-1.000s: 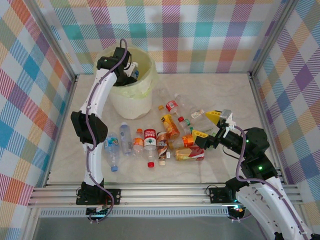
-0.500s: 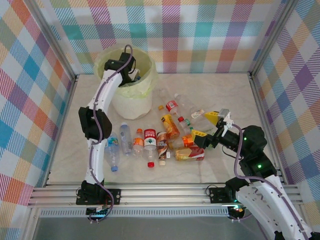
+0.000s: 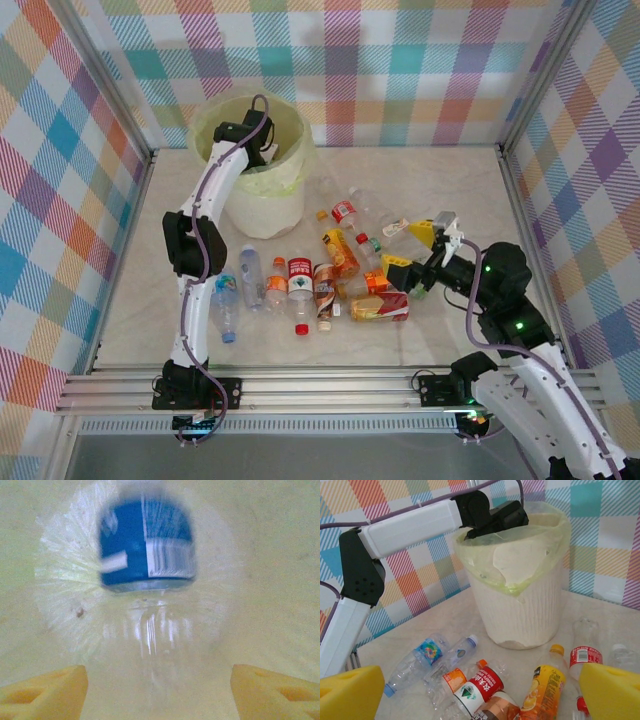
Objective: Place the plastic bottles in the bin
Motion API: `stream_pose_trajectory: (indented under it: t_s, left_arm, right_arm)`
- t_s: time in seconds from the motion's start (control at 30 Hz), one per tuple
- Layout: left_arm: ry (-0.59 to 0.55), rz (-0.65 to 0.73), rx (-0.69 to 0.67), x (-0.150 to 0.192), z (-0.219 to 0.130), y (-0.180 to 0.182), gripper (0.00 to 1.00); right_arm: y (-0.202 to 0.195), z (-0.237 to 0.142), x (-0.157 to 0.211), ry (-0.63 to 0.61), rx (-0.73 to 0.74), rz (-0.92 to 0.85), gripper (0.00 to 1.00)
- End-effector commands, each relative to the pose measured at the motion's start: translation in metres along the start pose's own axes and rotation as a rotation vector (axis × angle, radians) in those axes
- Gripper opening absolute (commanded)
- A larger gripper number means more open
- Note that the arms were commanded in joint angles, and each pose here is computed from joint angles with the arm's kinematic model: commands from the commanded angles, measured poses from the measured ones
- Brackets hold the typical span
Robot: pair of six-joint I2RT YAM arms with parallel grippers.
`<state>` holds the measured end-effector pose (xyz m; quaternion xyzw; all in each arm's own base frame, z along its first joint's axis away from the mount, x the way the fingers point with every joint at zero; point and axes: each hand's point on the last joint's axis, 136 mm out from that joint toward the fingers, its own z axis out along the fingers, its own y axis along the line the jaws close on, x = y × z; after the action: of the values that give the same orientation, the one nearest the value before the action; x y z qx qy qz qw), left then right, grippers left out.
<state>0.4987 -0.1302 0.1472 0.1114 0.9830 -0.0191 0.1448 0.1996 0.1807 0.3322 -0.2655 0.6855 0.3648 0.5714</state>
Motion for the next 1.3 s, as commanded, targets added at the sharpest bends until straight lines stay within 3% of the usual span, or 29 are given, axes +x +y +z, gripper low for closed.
stream_pose_trajectory:
  t_s: [0.0,0.23,0.47,0.9,1.27]
  left_arm:
    - [-0.031,-0.017,0.016,-0.006,-0.013,-0.001,0.81]
    - [-0.096,-0.047,0.05,-0.013,-0.041,-0.006,0.91]
    - [-0.213,-0.056,0.086,-0.021,-0.094,-0.012,1.0]
    - [-0.4,-0.074,0.122,-0.014,-0.188,-0.014,1.0]
    - [-0.515,-0.132,0.1,-0.009,-0.229,-0.006,1.0]
  right_arm:
    - [0.001,-0.002,-0.009,-0.005,0.007,0.01,1.0]
    - [-0.014,0.0,-0.004,0.03,0.085,0.036,1.0]
    - [-0.026,0.0,0.0,0.045,0.15,0.022,1.0]
    - [-0.053,-0.001,0.011,0.085,0.297,0.072,1.0]
    - [-0.053,0.011,0.019,0.156,0.269,0.172,1.0]
